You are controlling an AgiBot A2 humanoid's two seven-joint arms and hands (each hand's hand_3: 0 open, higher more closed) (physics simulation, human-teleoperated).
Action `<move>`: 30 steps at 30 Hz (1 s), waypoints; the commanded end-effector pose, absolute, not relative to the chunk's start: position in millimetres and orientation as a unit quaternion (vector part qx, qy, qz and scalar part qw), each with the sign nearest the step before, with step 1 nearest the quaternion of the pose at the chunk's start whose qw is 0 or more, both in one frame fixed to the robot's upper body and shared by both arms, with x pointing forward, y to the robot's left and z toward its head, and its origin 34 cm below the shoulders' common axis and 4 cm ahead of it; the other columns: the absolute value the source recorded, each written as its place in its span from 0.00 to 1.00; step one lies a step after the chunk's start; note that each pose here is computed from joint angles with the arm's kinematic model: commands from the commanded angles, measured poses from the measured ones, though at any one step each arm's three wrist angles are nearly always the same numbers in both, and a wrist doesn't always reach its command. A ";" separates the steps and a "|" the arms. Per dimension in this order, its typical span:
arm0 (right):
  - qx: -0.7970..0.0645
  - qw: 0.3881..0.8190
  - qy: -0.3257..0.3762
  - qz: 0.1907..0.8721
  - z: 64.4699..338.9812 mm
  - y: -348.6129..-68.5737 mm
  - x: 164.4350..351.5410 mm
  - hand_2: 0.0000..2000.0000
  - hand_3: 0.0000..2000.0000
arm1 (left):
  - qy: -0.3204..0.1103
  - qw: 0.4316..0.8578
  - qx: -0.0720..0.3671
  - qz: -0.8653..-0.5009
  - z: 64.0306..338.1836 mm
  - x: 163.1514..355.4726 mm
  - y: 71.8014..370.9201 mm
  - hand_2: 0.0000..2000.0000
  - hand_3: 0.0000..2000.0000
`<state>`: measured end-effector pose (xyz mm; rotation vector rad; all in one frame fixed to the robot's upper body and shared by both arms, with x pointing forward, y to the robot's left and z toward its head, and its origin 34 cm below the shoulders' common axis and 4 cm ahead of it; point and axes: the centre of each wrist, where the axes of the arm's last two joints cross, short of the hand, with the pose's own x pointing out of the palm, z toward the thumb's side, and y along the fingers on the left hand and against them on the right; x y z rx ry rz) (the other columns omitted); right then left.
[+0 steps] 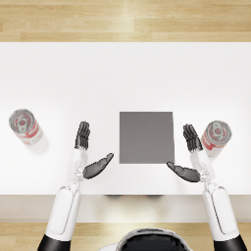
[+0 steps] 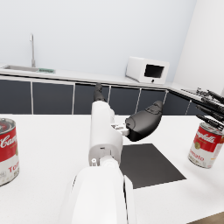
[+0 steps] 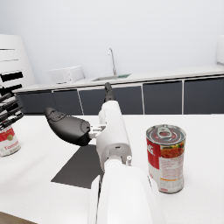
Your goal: Pick up the red can on the left and place it in the middle, then pick up the red can on the right and place it on top of the can in the middle
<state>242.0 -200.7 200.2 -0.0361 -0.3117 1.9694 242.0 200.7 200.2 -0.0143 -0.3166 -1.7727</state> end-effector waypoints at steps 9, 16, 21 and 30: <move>-0.015 0.543 -0.131 0.829 200.2 -200.7 242.0 0.00 0.00 | -0.138 0.621 -0.006 -0.771 200.2 242.0 200.7 0.00 0.00; -0.015 0.543 -0.131 0.829 200.2 -200.7 242.0 0.00 0.00 | -0.138 0.621 -0.006 -0.771 200.2 242.0 200.7 0.00 0.00; -0.015 0.543 -0.131 0.829 200.2 -200.7 242.0 0.00 0.00 | -0.128 0.615 -0.015 -0.778 194.0 242.6 194.8 0.00 0.00; -0.145 0.613 -0.213 0.747 246.7 -221.2 238.5 0.00 0.00 | -0.209 0.655 0.138 -0.713 245.8 258.9 244.3 0.00 0.00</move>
